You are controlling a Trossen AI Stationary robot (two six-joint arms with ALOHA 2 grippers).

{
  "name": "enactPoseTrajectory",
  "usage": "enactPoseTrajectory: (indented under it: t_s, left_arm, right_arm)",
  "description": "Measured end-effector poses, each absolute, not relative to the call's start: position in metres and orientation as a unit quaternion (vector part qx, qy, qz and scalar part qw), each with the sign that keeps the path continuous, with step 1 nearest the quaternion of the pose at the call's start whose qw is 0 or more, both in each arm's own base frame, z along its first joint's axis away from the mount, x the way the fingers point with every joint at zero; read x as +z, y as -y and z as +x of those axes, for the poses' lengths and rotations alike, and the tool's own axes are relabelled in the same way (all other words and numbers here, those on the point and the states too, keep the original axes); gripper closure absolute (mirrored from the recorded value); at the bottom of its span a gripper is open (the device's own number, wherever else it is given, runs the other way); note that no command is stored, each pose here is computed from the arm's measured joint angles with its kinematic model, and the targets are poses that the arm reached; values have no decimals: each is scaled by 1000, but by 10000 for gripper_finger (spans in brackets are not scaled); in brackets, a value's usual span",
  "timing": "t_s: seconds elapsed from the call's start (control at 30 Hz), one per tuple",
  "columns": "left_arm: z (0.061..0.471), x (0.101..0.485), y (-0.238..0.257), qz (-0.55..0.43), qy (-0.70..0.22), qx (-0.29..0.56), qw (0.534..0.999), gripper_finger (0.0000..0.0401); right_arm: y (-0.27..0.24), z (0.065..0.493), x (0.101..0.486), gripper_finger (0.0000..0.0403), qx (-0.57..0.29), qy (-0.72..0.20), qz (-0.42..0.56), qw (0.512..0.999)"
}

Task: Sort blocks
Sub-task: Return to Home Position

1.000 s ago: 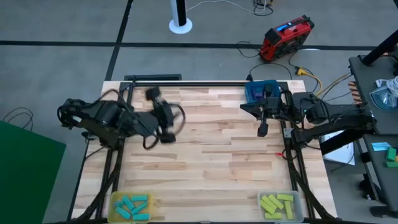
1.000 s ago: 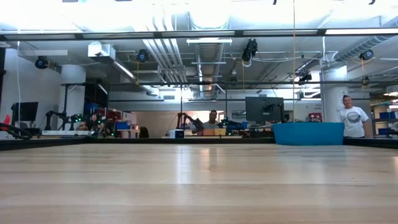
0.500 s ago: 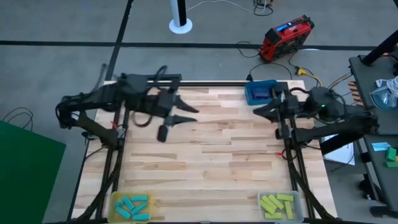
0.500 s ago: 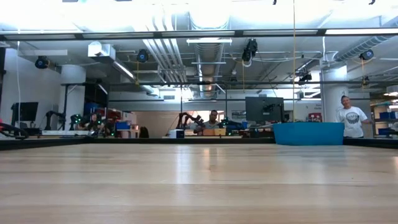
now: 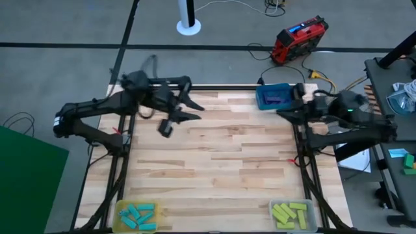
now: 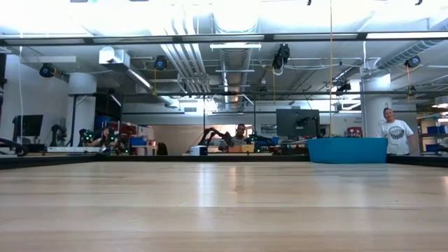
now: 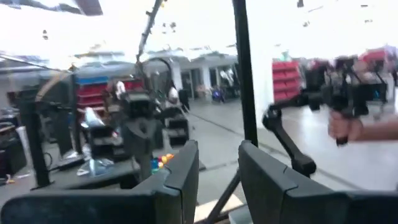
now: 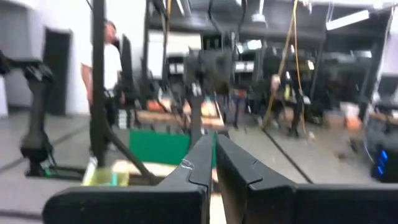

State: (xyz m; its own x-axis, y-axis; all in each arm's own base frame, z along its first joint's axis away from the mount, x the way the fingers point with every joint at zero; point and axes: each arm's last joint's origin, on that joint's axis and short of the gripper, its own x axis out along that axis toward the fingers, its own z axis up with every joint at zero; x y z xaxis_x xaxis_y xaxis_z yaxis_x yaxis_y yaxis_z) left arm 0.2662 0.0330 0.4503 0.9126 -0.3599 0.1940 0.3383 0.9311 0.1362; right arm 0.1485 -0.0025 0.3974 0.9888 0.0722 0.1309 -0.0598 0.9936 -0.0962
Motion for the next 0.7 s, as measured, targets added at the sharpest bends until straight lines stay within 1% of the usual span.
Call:
enactPoseTrajectory:
  t_s: [0.2, 0.37, 0.5, 0.6, 0.7]
  left_arm:
    - [245, 417, -43, 15, 115, -166, 979, 307]
    - [220, 411, -43, 16, 153, -160, 975, 307]
    - [209, 399, -44, 8, 149, -152, 977, 307]
    - [196, 399, -45, 14, 175, -142, 974, 307]
    - [189, 388, -48, 9, 194, -135, 972, 307]
  right_arm:
    - [14, 146, 397, 390, -6, 69, -35, 997]
    - [18, 140, 399, 390, -13, 75, -30, 997]
    - [14, 115, 404, 390, 19, 92, -38, 995]
    - [10, 92, 402, 390, 21, 88, -37, 995]
    - [7, 74, 399, 390, 20, 86, -38, 995]
